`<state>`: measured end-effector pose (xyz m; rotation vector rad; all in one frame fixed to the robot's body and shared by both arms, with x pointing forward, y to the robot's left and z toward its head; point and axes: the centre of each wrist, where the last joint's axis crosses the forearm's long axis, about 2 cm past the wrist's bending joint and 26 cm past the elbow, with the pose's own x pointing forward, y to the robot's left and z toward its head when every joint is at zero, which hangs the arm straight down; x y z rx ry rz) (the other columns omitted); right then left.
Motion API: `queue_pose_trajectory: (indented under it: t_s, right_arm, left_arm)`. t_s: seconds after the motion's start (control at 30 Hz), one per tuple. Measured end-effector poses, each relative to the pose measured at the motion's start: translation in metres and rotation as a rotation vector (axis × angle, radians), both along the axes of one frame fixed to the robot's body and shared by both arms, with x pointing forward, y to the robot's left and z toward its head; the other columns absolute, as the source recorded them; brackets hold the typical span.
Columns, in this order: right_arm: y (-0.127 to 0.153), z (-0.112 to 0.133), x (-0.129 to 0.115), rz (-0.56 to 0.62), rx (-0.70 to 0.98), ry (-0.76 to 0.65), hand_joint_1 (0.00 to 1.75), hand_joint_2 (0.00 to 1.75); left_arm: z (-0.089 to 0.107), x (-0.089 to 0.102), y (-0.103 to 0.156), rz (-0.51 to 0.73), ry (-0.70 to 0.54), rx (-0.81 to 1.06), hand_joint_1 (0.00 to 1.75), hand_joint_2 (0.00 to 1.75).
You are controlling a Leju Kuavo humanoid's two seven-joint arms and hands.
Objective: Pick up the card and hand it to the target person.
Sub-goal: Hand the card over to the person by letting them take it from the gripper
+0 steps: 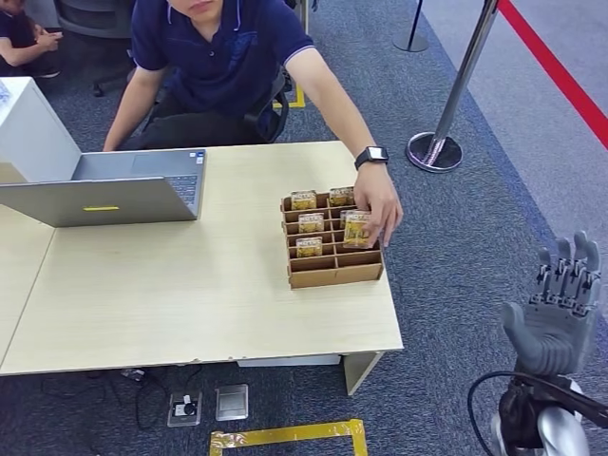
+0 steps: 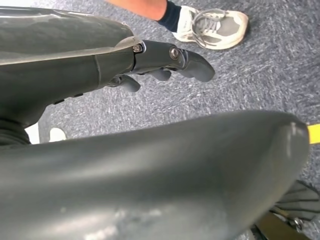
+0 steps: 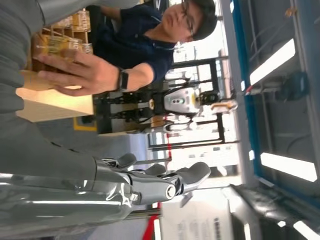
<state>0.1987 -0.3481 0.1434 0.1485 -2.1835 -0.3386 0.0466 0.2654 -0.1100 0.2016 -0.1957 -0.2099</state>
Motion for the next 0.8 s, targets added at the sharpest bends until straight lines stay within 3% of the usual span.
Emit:
queue_pose_trajectory:
  t_s: [0.2,0.43,0.53,0.57,0.67,0.8]
  right_arm:
    - [-0.037,-0.032,-0.033,0.005,0.005,0.167,0.0,1.75]
    - [-0.064,-0.115,-0.056,-0.016,-0.048,0.57,0.0,1.75]
    - [-0.063,-0.163,-0.063,0.001,-0.088,0.83,0.0,0.44]
    - [-0.061,-0.178,-0.067,0.003,-0.099,0.931,0.0,0.0]
    - [-0.049,-0.211,-0.084,0.03,-0.075,1.215,0.0,0.0]
    - [-0.031,-0.233,-0.106,0.075,0.002,1.508,0.0,0.0]
  left_arm:
    - [0.0,0.0,0.004,-0.021,0.017,0.015,0.0,0.0]
    - [0.0,0.002,0.005,-0.038,0.04,0.02,0.0,0.0]
    - [0.0,0.004,0.005,-0.048,0.055,0.027,0.0,0.0]
    - [0.0,0.005,0.005,-0.051,0.058,0.028,0.0,0.44]
    - [0.0,0.005,0.005,-0.058,0.061,0.031,0.0,1.75]
    - [0.001,0.006,0.005,-0.072,0.062,0.043,0.0,1.75]
